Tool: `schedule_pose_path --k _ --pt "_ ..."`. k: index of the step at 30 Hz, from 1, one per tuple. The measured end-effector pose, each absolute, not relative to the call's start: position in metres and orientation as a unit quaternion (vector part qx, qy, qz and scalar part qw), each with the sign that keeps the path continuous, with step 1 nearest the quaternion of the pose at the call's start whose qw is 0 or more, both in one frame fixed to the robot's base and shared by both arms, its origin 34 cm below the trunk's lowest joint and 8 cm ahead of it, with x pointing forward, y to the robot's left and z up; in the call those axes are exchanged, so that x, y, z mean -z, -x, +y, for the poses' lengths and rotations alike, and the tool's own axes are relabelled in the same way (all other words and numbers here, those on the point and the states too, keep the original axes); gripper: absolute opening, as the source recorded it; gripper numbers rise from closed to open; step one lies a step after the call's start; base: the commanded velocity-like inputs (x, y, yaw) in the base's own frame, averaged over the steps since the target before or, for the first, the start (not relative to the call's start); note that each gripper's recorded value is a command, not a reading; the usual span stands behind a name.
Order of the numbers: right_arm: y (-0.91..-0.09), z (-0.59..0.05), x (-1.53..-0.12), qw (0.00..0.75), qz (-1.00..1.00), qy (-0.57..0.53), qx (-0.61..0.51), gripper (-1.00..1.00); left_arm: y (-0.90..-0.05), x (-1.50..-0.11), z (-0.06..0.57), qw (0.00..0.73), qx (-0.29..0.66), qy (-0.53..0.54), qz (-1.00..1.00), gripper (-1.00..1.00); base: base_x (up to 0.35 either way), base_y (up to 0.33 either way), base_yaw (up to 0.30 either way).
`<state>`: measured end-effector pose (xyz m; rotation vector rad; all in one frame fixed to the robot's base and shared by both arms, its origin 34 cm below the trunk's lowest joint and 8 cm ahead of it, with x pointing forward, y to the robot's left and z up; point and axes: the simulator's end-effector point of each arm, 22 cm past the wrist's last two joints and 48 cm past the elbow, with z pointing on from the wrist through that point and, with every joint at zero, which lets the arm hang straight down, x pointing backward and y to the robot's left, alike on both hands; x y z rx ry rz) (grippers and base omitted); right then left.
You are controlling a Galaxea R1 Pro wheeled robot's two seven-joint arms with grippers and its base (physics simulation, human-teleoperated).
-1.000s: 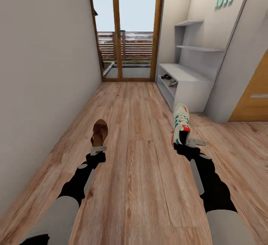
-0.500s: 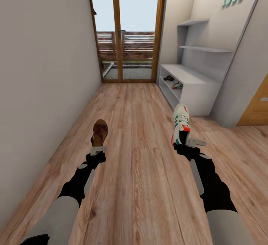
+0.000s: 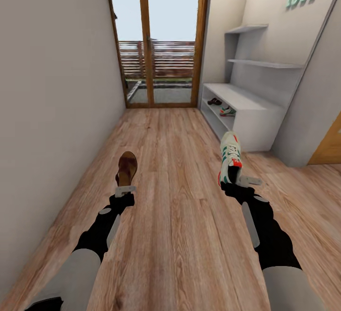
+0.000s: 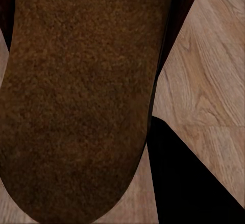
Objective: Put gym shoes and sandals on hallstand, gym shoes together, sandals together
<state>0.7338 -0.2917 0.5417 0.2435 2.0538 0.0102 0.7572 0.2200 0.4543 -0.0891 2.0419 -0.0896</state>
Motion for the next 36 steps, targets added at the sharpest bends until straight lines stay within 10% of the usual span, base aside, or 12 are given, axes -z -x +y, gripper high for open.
schedule_pose_path --k 36 --pt "-0.733 -0.292 -0.553 0.519 0.849 -0.101 -0.005 -1.00 -0.758 -0.466 0.220 0.529 0.038 0.037 0.847 -1.00 0.330 0.070 0.000"
